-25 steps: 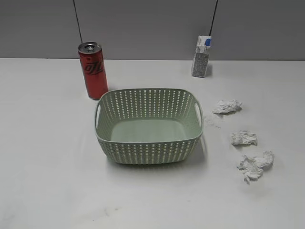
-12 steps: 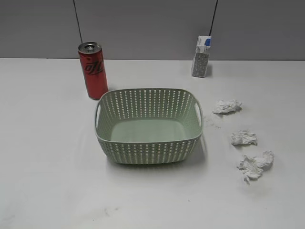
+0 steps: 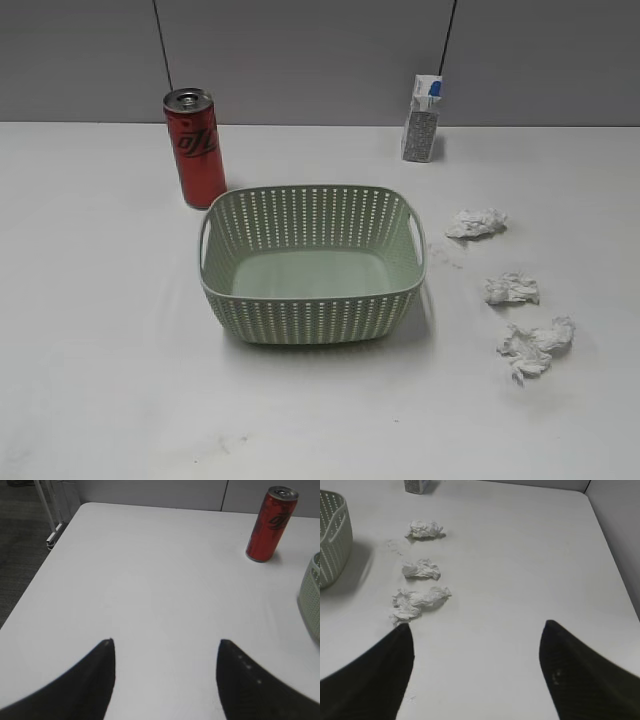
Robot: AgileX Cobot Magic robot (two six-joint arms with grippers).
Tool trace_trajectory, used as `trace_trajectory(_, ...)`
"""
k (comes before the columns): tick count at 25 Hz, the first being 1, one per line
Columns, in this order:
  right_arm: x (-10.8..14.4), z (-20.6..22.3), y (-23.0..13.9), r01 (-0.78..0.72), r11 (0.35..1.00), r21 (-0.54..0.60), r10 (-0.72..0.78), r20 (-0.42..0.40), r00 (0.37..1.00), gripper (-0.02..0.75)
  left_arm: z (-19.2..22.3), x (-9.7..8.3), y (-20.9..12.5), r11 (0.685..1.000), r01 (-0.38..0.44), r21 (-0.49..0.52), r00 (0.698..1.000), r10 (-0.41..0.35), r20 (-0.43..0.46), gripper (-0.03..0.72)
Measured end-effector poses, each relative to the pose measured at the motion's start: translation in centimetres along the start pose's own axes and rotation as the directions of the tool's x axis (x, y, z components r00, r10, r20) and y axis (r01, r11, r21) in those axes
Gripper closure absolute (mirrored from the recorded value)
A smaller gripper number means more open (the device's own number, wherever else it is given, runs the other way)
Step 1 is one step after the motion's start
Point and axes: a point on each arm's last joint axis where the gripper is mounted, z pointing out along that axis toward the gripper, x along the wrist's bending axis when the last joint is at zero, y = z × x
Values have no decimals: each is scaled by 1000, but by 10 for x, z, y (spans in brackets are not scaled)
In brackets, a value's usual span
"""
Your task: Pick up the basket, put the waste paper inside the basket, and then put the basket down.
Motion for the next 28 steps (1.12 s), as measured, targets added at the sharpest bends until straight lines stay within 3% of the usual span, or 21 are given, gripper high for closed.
trace_trajectory(8,0,15,5,2,994,108,-2,0,1000,147,0,0,0,1000,0,0,1000,0,0,205)
trace_trajectory(16,1,45,13,26,951,309,-24,-11,1000,147,0,0,0,1000,0,0,1000,0,0,205)
trace_trajectory(21,4,54,29,-2,963,271,12,-35,999,147,0,0,0,1000,0,0,1000,0,0,205)
trace_trajectory(25,4,49,27,-3,958,286,15,-39,999,147,0,0,0,1000,0,-2,1000,0,0,205)
trace_trajectory(28,4,38,22,-6,974,228,15,-40,999,147,0,0,1,1000,1,-7,1000,-1,1,205)
